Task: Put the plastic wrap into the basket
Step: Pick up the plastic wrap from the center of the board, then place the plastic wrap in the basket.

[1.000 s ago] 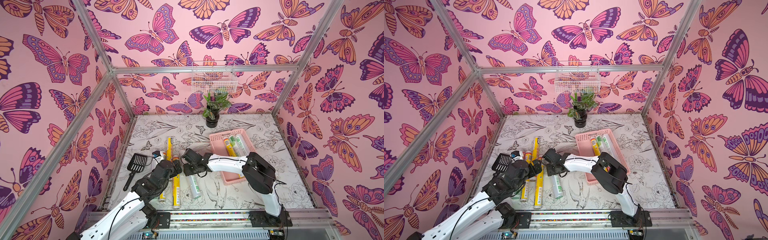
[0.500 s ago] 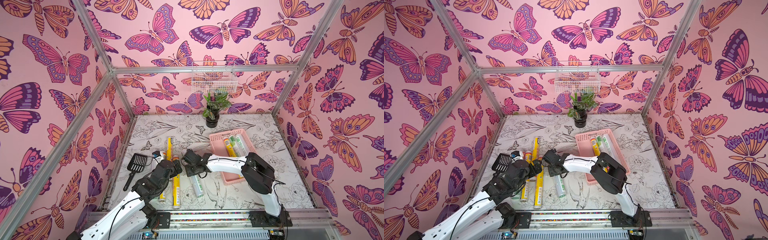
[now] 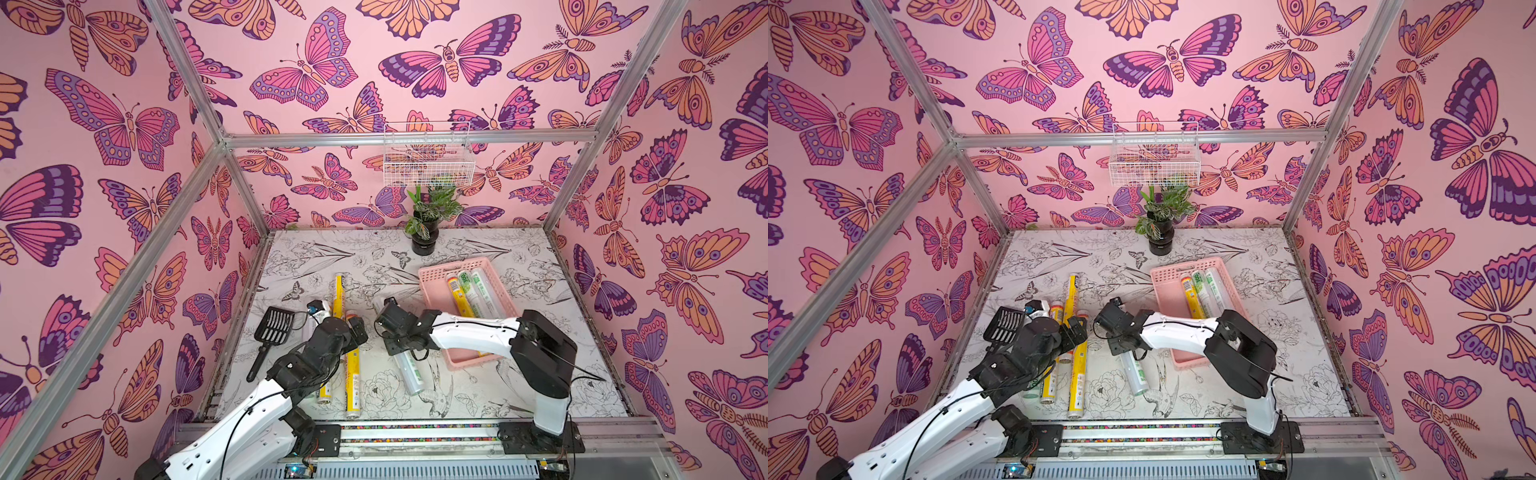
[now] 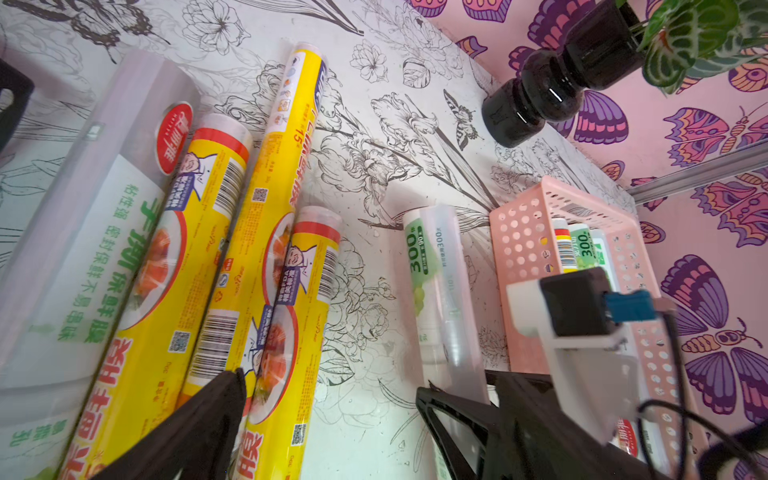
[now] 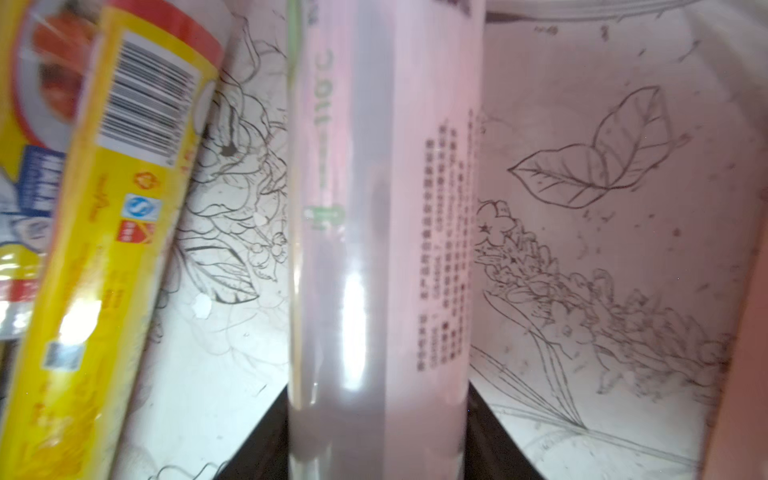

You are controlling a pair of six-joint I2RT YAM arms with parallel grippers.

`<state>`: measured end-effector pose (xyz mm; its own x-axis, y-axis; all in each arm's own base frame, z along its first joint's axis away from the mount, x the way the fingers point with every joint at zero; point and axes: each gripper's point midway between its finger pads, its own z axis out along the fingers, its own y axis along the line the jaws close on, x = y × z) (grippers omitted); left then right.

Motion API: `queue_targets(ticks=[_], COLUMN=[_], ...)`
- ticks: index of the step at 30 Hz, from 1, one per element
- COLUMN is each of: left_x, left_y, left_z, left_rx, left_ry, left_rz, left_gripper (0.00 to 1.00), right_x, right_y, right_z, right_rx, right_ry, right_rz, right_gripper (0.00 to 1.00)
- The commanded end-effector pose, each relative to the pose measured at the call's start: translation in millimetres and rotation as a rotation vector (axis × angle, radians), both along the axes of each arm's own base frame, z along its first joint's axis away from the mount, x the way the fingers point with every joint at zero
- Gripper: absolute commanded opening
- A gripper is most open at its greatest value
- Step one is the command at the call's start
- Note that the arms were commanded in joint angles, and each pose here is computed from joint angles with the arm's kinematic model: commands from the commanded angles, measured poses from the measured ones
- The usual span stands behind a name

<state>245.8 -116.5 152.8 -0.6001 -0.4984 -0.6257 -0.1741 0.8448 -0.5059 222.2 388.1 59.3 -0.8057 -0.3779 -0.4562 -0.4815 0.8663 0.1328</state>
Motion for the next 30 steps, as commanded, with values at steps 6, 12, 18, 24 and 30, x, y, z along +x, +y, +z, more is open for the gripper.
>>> queue_targets(ticks=[6,12,18,24,30], left_x=[20.8,33.7,48.0,58.4,66.0], left_y=[-31.1,-58.4,-91.0,-121.3,-157.5], left_z=[34.2,45.6,51.8,59.8,50.3], left_rx=[-0.134,-0.149,-0.182,-0.19,-0.178], left_ry=[-0.127,-0.115,-0.082,-0.074,-0.034], left_rz=[-0.076,-0.166,-0.256,-0.317,-0.384], left_gripper=[1.0,1.0,1.0,1.0,1.0], right_x=[15.7,25.6,35.8,45.4,57.7], right_y=[2.4,-19.1,-54.0,-97.4,-131.3], right_z=[82.4,116.1,150.1,162.6,156.5], right_rx=[0.185,0.262,0.344,0.385,0.388], right_ry=[-0.113,-0.149,-0.209,-0.234,-0.211], right_rz=[-0.002,-0.031,-0.089,-0.156,-0.208], right_gripper=[0.23,0.24,0.24,0.24,0.24])
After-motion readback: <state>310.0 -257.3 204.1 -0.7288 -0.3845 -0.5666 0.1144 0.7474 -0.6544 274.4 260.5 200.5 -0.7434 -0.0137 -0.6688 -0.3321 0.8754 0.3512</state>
